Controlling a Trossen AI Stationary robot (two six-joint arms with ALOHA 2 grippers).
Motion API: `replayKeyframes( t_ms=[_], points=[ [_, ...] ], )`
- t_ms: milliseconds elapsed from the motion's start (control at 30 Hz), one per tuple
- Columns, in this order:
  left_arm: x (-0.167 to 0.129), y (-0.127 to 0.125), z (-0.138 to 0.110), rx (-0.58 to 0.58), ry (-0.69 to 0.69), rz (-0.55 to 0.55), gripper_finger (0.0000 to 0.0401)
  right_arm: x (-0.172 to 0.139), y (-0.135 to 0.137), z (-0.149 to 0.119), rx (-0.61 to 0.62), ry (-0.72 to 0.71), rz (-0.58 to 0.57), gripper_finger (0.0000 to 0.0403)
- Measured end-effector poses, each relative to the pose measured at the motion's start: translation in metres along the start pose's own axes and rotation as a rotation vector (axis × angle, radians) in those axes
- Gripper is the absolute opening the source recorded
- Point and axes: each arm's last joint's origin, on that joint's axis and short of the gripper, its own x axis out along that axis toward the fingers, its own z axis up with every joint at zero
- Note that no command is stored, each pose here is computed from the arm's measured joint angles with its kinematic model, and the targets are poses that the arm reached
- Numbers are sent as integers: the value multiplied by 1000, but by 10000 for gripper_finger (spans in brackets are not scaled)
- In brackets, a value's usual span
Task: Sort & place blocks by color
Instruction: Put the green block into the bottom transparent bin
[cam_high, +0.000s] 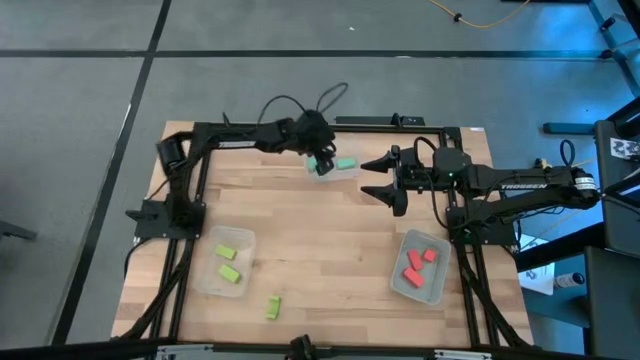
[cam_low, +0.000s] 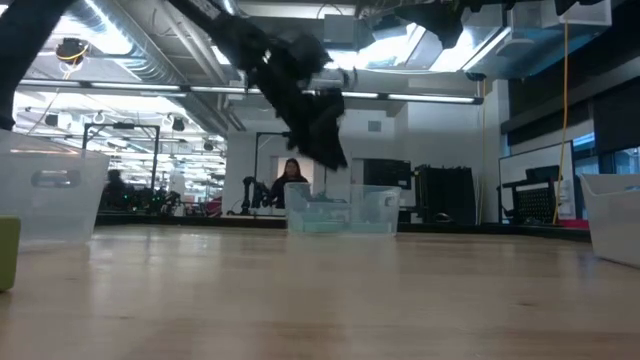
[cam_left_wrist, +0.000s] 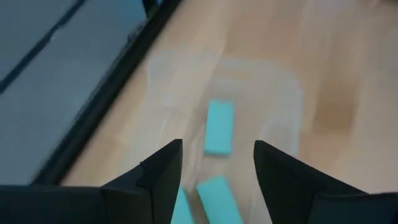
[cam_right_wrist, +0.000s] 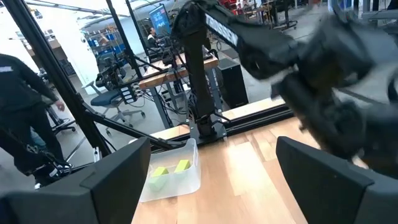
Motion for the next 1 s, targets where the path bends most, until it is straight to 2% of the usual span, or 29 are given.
replayKeyframes(
  t_ms=[200,300,400,500,700,833,1000],
  points=[
    [-72,-8,31,-65,-186,-118,187,0,0,0,-21,0,0,351],
    [-109,-23,31,-72,-323,-171,187,0,0,0,-22,0,0,351],
    [-141,-39,15,-112,-496,-228,187,0,0,0,-24,0,0,351],
    [-172,-57,-14,-151,-667,-309,187,0,0,0,-24,0,0,351],
    [-214,-84,-71,-141,-869,-478,187,0,0,0,-25,0,0,351],
    [-227,-90,-92,-128,-901,-464,187,0,0,0,-25,0,0,351],
    [-234,-91,-95,-107,-939,-388,187,0,0,0,-25,0,0,351]
  ],
)
